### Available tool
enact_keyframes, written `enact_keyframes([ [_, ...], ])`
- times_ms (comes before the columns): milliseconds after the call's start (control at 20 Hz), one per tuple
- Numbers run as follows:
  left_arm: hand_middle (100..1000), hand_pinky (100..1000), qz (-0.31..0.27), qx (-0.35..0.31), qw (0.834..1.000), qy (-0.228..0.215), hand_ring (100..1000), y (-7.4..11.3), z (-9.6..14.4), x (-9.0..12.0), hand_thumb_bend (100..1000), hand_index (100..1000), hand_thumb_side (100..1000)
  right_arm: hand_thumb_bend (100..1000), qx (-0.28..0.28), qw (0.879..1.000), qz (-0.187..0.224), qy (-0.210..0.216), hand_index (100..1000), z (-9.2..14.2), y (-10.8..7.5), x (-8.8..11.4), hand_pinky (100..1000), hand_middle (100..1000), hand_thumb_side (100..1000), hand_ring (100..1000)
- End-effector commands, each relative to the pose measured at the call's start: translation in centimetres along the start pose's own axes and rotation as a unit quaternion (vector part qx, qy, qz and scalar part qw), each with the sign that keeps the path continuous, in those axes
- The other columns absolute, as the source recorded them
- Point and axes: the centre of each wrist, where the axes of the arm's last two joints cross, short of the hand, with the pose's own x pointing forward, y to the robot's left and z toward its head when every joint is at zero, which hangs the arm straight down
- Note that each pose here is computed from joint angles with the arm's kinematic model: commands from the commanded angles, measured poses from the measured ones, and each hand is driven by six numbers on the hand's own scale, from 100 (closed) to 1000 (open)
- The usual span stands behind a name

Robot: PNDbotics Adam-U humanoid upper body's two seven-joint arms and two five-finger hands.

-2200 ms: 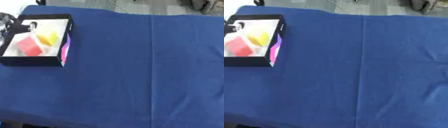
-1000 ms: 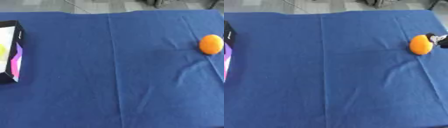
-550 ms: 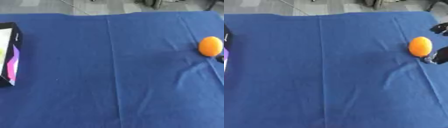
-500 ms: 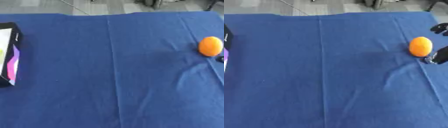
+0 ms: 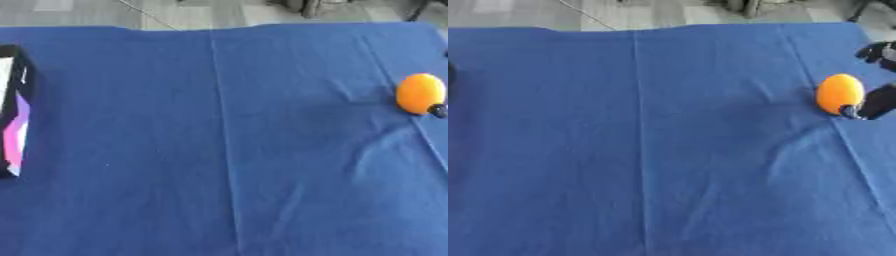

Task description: Pick up the objects with one hand, pass them to the other hand, and then place them into the box on the other side of the table.

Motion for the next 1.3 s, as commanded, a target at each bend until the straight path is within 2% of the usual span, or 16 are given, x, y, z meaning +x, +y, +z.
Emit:
enact_keyframes([
  [50,778,788,-0.002,-0.008,1.0,-0.023,750,0.0,-0.4,1.0,208,918,868,425,-0.023,1.0,-0.013,0.011,930,-0.2,-1.1,-0.3,894,873,100,908],
  [400,779,789,0.001,-0.017,0.999,-0.035,751,-0.3,-0.7,1.3,203,918,872,420,-0.036,0.998,-0.031,0.042,924,-1.3,-0.6,-1.3,890,865,100,902],
  [600,778,789,0.005,-0.021,0.999,-0.042,751,-0.5,-0.9,1.6,199,915,873,403,-0.048,0.996,-0.03,0.075,919,-2.1,-0.3,-2.1,889,861,100,896],
  [900,778,789,0.0,-0.019,0.999,-0.037,750,-0.4,-0.6,1.3,196,912,880,386,-0.113,0.983,-0.033,0.14,916,-2.7,-1.3,-3.3,878,861,100,885],
  [1050,778,789,-0.003,-0.018,0.999,-0.033,751,-0.3,-0.5,1.2,195,911,881,387,-0.129,0.98,-0.042,0.145,914,-2.5,-2.1,-3.5,874,859,100,884],
  [1300,780,790,-0.008,-0.02,0.999,-0.028,752,-0.3,-0.4,1.0,191,910,885,377,-0.154,0.977,-0.066,0.131,910,-1.9,-3.5,-3.4,863,852,100,875],
])
